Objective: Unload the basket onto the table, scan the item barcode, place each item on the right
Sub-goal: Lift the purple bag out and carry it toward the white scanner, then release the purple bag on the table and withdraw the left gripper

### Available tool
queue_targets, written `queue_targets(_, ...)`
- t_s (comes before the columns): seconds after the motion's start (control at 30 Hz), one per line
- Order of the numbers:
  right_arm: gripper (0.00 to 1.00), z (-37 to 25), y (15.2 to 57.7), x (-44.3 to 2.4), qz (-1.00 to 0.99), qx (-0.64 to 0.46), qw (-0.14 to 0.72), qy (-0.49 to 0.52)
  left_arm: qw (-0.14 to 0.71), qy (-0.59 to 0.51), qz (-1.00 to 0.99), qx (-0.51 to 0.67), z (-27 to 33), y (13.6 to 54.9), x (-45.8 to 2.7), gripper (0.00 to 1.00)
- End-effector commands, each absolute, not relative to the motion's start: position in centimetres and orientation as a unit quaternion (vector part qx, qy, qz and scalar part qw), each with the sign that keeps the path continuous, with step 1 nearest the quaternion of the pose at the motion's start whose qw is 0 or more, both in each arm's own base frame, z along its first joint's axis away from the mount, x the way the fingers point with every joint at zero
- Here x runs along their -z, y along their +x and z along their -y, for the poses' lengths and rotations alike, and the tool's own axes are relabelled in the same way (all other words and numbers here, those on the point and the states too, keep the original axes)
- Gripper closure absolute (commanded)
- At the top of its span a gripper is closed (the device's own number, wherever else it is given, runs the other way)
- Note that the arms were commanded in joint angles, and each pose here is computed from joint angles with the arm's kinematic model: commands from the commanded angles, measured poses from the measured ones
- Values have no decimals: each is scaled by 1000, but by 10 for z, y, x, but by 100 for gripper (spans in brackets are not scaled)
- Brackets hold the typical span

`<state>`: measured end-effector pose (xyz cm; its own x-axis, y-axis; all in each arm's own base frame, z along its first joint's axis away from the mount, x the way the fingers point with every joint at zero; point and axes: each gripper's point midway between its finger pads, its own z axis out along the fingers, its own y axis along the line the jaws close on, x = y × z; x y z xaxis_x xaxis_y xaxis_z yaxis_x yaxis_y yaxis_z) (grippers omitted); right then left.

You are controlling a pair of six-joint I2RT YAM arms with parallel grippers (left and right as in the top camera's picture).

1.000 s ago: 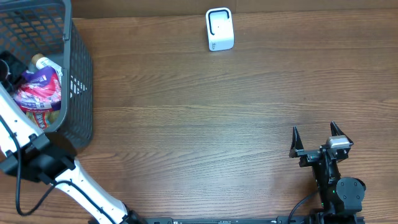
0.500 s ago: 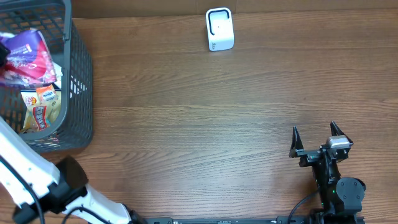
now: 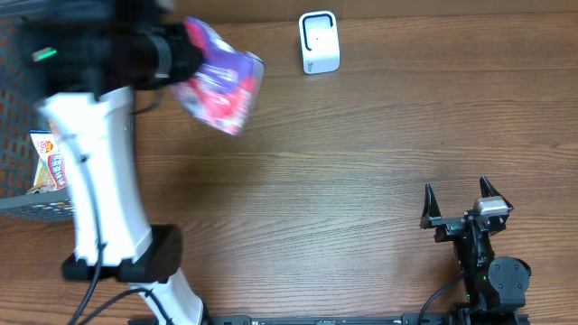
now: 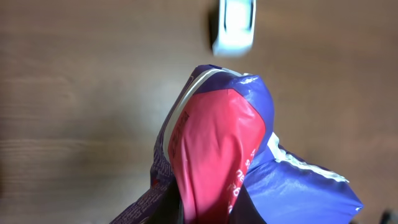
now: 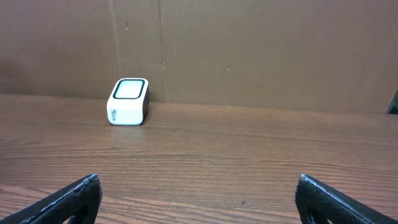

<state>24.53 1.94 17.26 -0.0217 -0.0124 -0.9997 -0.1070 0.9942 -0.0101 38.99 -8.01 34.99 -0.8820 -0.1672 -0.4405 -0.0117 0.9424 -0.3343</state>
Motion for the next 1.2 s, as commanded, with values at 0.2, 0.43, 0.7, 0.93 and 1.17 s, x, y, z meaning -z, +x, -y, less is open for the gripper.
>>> queue_targets(0.2,0,-18,246,-171,-713,-33,699,-38,73,-15,-997,16,154,404,-194,96)
queue_targets(0.43,0,-18,246,-171,-713,-33,699,-38,1,10,-1000,-3,194,406,-111,96)
queue_targets(0.7,0,-18,246,-171,-713,-33,699,-38,-36,75,-997,6,201,398,-95,0)
queue_targets(0.93,0,-18,246,-171,-713,-33,699,-38,51,39,-996,67,180,426,-179,0)
queue_targets(1.17,0,-18,246,-171,-713,-33,699,-38,219,-23,-966,132,116,423,-316,0)
